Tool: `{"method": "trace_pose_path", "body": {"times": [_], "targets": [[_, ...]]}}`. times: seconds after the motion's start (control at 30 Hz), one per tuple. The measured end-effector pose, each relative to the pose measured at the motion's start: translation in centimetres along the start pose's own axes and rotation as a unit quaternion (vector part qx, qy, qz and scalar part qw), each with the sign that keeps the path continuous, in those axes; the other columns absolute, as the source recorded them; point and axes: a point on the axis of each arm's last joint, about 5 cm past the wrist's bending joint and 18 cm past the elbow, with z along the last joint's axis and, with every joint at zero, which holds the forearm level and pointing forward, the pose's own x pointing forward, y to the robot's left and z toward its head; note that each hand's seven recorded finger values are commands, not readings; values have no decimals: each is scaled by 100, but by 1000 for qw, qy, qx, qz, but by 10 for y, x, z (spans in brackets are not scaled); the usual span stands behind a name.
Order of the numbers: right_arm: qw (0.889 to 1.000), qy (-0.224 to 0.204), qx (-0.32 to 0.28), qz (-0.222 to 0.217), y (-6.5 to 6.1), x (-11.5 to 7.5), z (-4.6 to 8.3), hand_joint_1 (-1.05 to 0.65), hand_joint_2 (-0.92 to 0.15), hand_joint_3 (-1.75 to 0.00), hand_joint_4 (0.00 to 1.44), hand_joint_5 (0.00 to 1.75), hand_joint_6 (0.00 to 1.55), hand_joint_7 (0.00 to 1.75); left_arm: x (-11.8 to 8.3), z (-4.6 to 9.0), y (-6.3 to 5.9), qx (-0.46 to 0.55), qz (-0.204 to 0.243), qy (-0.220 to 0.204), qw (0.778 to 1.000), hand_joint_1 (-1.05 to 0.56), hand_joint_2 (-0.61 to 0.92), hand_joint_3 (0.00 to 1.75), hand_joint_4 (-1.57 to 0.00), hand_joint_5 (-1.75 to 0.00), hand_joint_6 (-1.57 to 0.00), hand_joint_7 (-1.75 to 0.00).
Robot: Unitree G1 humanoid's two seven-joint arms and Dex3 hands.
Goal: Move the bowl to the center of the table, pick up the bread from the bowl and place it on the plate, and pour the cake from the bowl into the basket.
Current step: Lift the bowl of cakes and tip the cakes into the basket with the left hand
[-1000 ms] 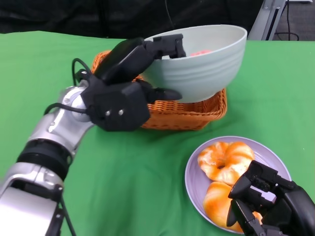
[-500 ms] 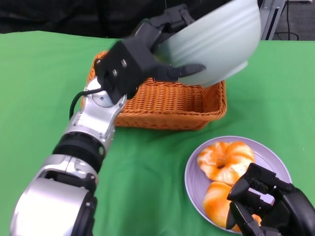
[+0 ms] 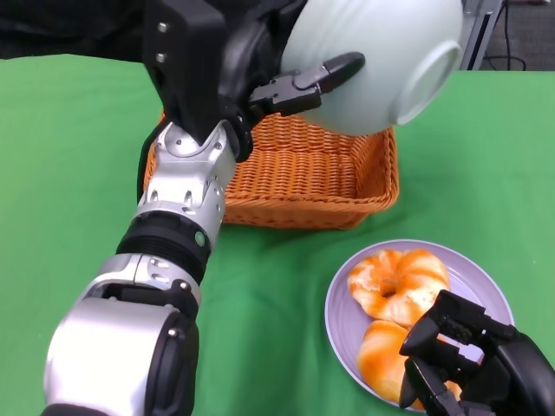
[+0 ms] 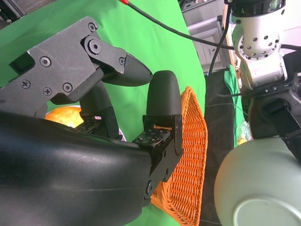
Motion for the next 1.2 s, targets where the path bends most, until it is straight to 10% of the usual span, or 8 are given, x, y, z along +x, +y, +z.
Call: {"method": "trace_pose_path", "body": {"times": [0.27,0.63,1.2], "targets": [[1000,1,-2,-3,0,0,0,-12,-55,-106,59,175,51,155,-1,-7,2,-99,18,45,994,-16,79,79,-79,-174,-72,-152],[1000,3,-6,-3,0,0,0,-14,-55,-105,59,175,50,155,-4,-15,4,-285,80,104,950,-20,92,53,-76,-172,-76,-139],[1000,2,-3,1,0,0,0,-11,-55,-106,60,175,51,154,-4,-9,9,-439,128,156,875,-24,92,50,-75,-175,-52,-170]]}}
